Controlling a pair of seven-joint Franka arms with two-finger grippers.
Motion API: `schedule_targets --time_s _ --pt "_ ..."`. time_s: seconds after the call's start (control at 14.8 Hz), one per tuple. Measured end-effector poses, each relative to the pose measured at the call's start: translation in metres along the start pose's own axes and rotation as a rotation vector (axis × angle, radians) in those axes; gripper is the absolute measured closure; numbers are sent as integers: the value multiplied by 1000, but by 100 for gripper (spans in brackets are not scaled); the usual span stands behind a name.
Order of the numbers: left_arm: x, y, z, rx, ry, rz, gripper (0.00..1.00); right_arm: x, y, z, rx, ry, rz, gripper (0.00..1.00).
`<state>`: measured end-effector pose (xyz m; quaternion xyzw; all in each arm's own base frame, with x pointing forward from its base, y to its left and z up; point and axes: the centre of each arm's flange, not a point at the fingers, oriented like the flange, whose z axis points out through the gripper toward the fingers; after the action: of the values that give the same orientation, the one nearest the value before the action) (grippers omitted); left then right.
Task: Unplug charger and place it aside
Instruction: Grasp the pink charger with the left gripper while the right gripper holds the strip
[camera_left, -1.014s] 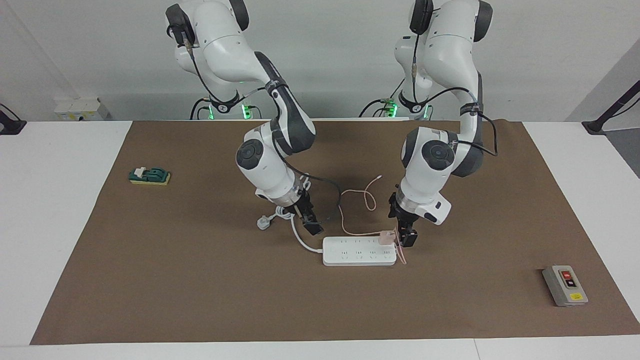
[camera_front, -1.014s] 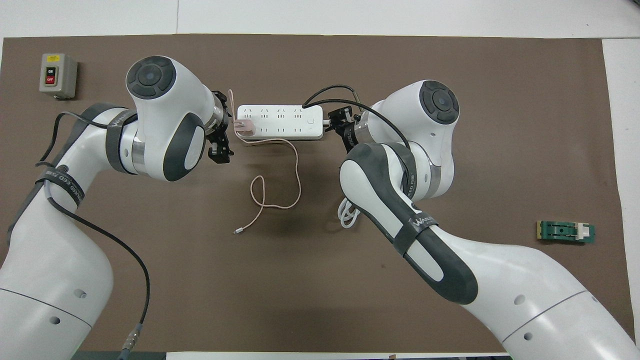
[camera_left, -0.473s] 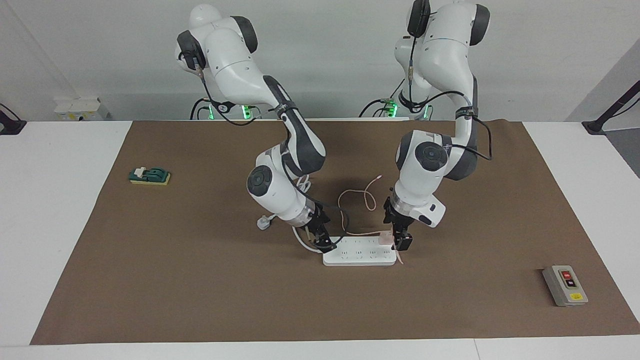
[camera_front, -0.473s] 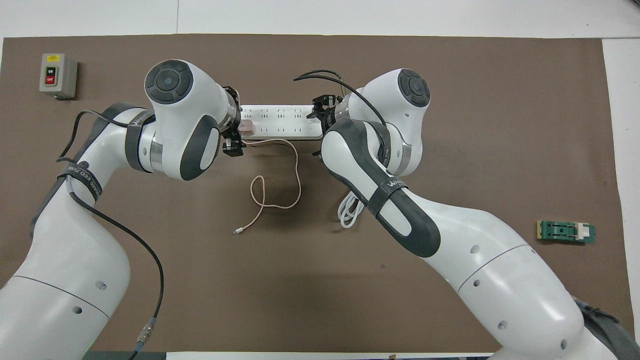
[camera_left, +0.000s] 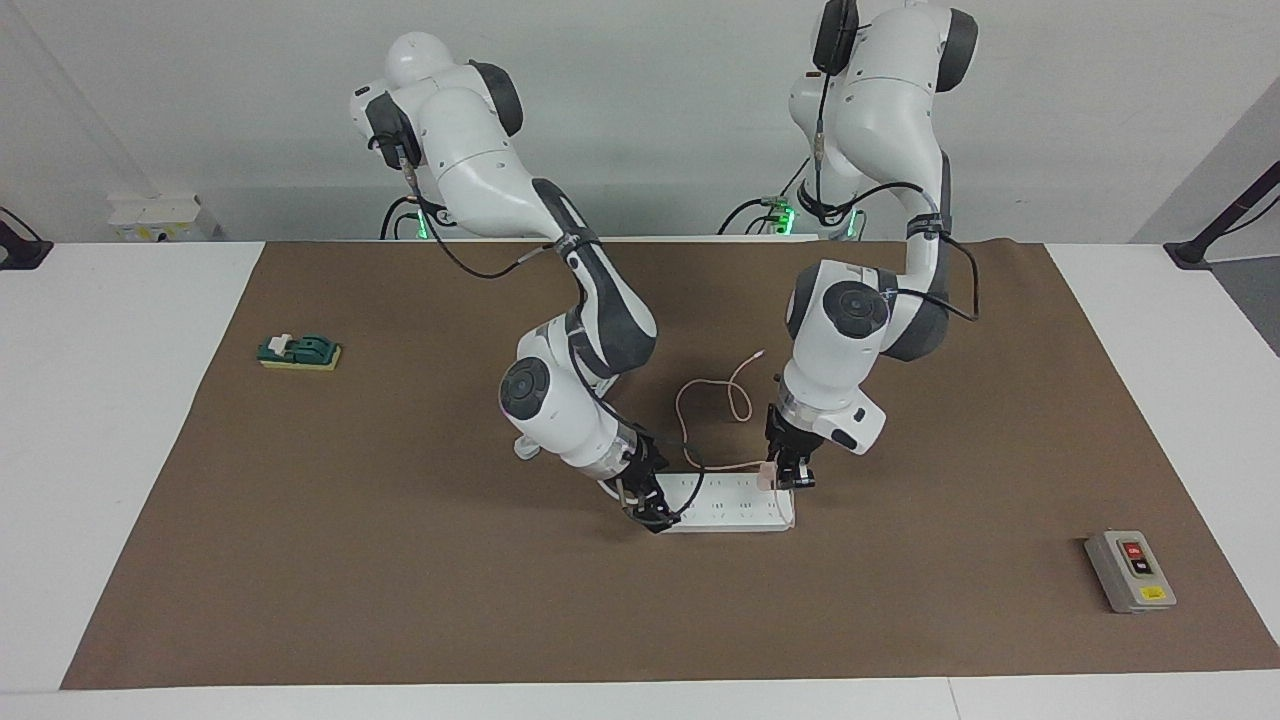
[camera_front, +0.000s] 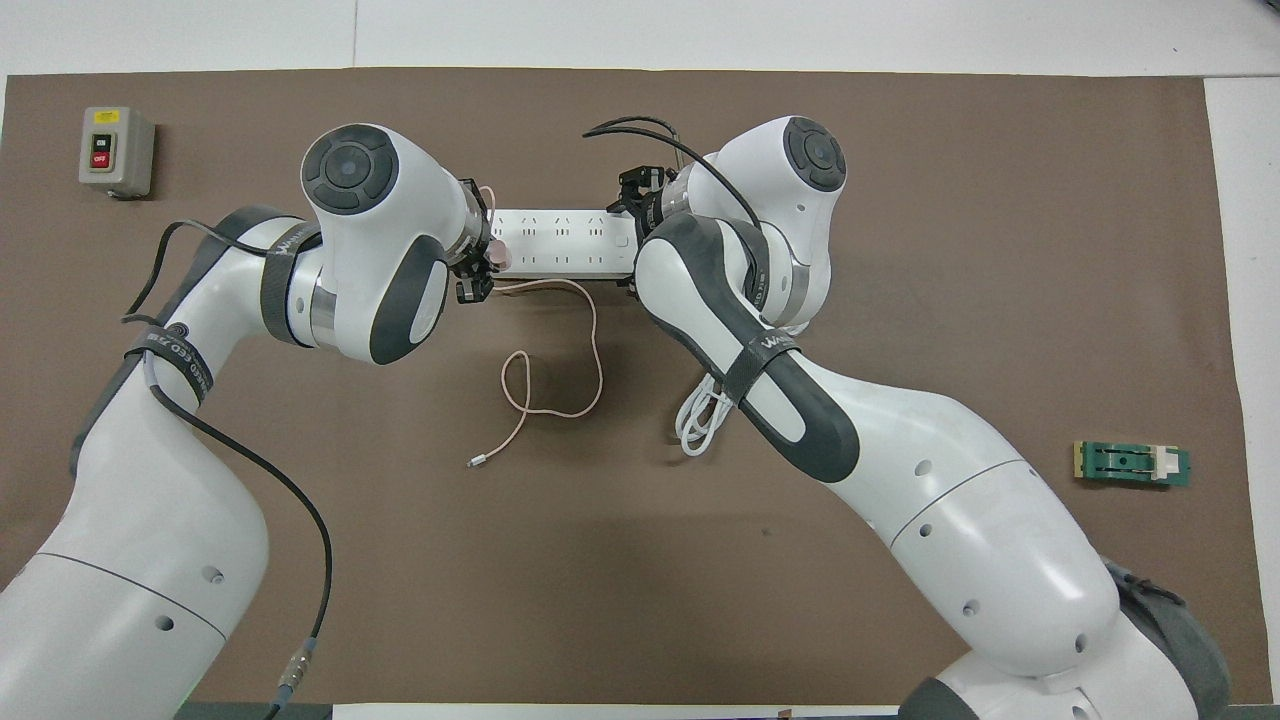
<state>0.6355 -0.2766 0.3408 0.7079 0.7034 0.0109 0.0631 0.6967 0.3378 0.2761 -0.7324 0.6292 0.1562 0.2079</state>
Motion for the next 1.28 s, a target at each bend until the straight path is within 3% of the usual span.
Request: schedule_targets --time_s 0.34,1.28 --pt "0 0 0 -1 3 4 68 10 -4 8 -7 30 -15 0" --pt "-2 5 -8 27 19 52 68 11 -4 9 -9 31 -7 4"
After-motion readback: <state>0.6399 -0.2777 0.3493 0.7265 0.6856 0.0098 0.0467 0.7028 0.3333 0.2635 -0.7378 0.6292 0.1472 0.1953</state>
